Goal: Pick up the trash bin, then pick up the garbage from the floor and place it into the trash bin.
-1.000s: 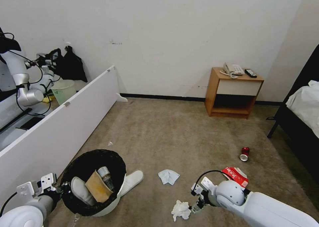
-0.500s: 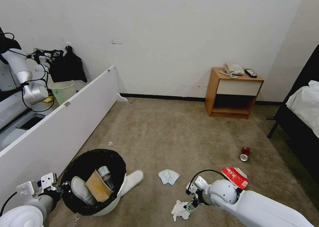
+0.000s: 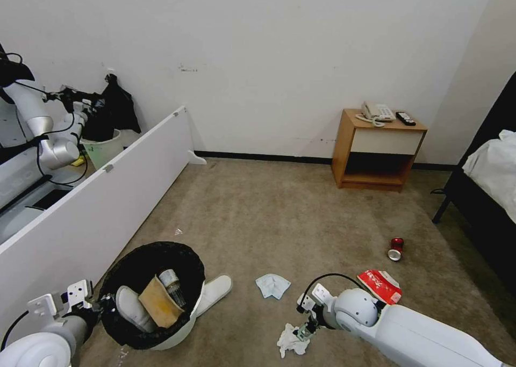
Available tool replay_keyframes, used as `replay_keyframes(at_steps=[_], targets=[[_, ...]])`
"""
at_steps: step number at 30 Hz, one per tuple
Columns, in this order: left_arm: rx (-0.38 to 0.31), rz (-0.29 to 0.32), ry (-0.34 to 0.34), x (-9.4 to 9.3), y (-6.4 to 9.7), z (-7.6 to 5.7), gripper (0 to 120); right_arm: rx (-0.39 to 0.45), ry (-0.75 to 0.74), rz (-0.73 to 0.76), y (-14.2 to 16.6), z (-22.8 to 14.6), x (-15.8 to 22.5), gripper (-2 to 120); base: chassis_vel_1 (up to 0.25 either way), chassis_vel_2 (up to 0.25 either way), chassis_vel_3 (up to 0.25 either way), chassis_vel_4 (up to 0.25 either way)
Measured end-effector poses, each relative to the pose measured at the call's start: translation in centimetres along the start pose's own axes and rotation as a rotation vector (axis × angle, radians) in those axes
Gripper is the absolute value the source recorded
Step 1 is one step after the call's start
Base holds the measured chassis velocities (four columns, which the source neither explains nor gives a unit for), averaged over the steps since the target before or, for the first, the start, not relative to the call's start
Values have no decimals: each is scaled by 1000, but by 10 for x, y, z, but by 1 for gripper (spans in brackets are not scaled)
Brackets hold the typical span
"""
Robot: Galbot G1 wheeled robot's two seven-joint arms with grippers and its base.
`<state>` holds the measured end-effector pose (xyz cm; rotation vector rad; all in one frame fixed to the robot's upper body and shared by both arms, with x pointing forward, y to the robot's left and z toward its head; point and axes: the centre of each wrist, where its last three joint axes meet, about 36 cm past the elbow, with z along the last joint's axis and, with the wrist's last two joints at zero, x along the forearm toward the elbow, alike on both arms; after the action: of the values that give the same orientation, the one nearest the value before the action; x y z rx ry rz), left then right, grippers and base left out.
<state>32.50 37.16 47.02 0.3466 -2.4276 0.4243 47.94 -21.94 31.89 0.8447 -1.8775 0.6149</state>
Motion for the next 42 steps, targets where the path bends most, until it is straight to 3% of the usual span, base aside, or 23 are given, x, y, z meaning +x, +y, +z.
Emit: replay_keyframes(at_steps=[42], targets=[[-2,3,6,-1,0,2,1,4,26,-11,26,9,-51,99,0,0,0,0]])
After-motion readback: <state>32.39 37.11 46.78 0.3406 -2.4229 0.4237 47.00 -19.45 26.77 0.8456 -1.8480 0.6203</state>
